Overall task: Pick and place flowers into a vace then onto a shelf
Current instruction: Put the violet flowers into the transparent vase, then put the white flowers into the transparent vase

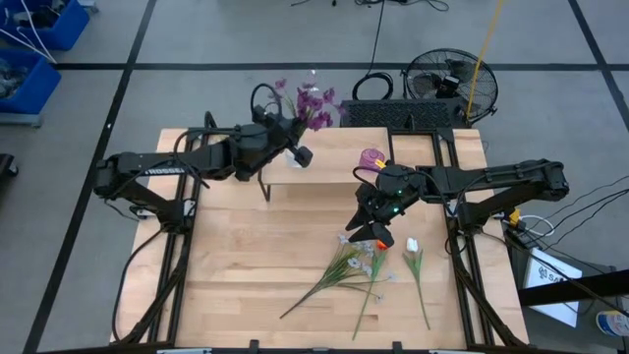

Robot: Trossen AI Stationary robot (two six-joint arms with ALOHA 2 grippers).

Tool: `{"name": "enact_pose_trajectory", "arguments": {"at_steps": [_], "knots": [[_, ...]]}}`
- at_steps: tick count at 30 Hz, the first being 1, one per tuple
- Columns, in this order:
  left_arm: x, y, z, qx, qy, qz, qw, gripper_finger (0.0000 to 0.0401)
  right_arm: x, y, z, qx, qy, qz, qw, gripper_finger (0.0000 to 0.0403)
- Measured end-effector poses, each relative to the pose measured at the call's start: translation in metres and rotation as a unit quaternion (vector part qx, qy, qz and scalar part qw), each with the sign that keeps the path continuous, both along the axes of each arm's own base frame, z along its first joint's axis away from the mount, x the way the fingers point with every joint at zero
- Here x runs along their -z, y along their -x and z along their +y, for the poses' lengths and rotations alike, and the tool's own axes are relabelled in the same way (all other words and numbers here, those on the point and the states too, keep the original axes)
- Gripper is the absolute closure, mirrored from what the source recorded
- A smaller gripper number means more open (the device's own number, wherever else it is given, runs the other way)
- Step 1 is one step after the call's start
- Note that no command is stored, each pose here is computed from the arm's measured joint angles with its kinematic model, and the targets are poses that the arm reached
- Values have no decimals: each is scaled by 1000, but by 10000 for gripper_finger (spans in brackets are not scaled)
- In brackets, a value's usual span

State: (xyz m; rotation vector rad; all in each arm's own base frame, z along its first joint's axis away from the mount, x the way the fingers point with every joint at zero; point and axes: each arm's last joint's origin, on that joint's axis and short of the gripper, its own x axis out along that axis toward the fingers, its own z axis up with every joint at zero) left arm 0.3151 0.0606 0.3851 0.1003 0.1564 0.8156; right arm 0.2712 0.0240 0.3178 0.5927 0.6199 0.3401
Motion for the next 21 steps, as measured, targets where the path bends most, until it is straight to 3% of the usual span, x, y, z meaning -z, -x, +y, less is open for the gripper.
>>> {"name": "enact_pose_trajectory", "arguments": {"at_steps": [6, 21], "knots": [[2, 0, 0, -3, 18, -6, 1000, 376, 0, 0, 0, 0, 0, 0, 1000, 204], [-1, 3, -7, 5, 29, -18, 999, 265, 0, 0, 0, 0, -1, 0, 1000, 204]]}}
